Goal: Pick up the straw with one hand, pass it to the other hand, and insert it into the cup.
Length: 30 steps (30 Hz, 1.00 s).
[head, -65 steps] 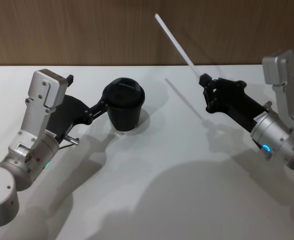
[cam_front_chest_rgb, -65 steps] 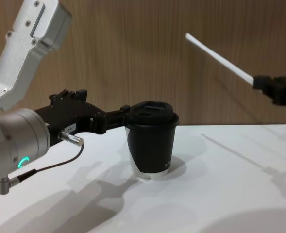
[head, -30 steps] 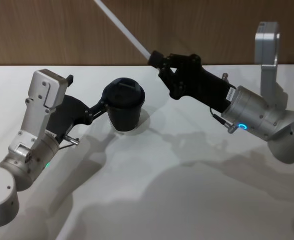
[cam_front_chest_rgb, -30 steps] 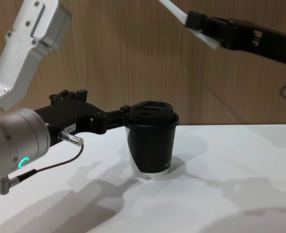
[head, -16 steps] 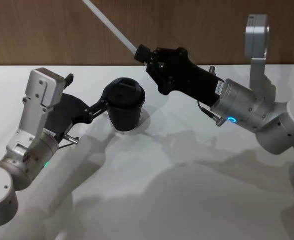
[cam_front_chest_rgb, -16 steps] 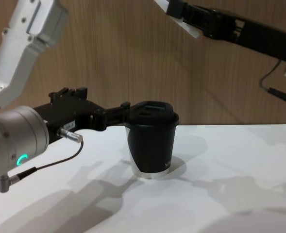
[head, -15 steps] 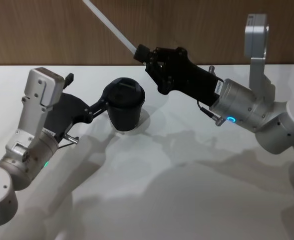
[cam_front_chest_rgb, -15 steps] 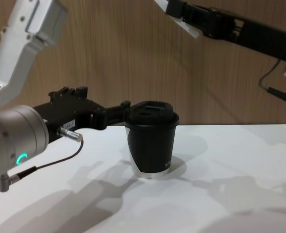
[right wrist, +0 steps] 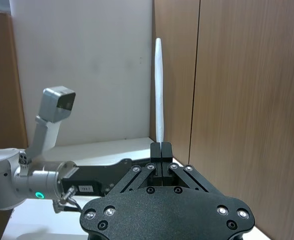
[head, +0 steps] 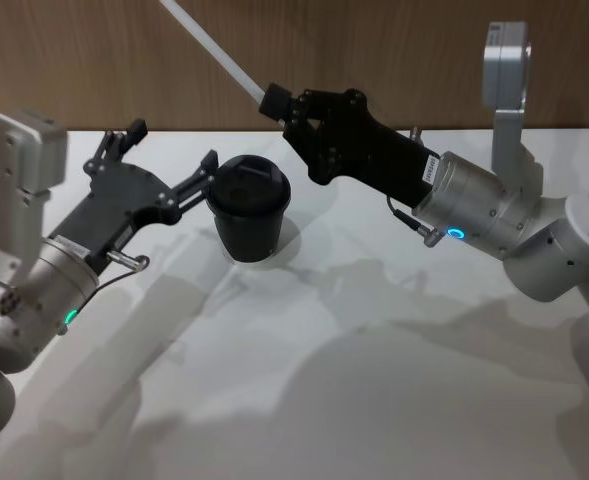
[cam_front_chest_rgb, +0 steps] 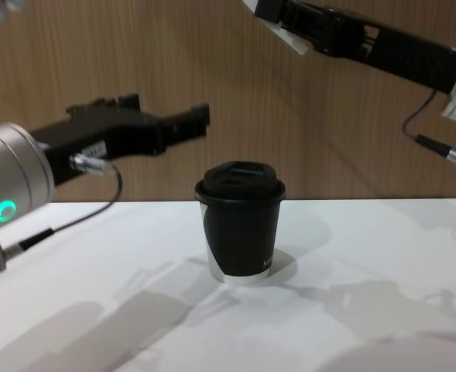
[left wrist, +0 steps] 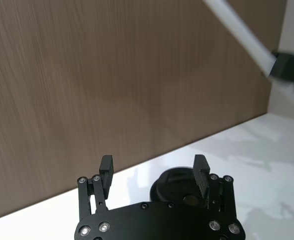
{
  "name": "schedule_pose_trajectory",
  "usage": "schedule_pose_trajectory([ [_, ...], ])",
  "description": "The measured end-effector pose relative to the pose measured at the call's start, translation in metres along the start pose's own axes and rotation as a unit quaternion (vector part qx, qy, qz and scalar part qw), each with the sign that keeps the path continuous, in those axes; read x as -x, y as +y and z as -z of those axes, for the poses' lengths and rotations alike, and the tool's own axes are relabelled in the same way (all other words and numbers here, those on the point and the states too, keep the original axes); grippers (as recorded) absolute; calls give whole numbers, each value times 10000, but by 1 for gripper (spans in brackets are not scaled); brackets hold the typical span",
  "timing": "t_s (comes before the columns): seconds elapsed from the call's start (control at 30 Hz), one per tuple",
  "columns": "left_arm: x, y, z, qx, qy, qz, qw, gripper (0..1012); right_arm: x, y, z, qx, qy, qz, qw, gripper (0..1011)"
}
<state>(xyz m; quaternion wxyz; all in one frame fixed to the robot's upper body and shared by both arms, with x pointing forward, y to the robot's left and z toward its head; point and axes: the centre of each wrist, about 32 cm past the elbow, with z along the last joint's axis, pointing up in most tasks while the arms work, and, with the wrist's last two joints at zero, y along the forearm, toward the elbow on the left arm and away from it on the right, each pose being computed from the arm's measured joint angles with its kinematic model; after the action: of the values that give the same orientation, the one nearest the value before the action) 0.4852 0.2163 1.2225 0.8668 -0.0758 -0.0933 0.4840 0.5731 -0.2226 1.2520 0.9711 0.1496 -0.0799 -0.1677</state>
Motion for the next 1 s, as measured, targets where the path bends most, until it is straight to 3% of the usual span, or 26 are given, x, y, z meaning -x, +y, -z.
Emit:
schedule_pose_trajectory([
  [0.13,-45,40,-61,245,224,136,9994,1003,-4,7,-1,-6,-1,-10,10000,6],
  [0.23,-93,88,-122,498,454,267,9974,1003,-6,12,0,-9,0,-16,10000,6],
  [0.27,-93,88,-122,498,454,267,9974,1003,-6,13,-1,-10,0,-17,10000,6],
  [0.33,-132,127,-163,690,635,362,9949,1002,-7,16,1,-11,1,-21,10000,6],
  [0.47,-172,165,-196,894,859,488,9911,1003,-8,19,1,-13,2,-24,10000,6],
  [0.53,-205,193,-216,1061,1064,598,9868,1003,-9,20,1,-14,1,-26,10000,6],
  [0.63,-231,211,-224,1175,1219,678,9832,1003,-10,22,0,-16,0,-28,10000,6],
  [0.67,-246,219,-228,1254,1343,746,9801,1003,-10,22,0,-17,1,-29,10000,6],
  [0.77,-264,226,-234,1349,1491,821,9761,1003,-10,24,1,-19,2,-31,10000,6],
  [0.87,-281,226,-230,1487,1748,931,9688,1003,-10,25,2,-20,2,-34,10000,7],
  [0.97,-288,220,-226,1547,1889,986,9647,1003,-10,26,3,-20,3,-35,10000,6],
  [1.0,-292,213,-219,1579,1998,1023,9616,1003,-10,27,3,-21,3,-36,10000,6],
])
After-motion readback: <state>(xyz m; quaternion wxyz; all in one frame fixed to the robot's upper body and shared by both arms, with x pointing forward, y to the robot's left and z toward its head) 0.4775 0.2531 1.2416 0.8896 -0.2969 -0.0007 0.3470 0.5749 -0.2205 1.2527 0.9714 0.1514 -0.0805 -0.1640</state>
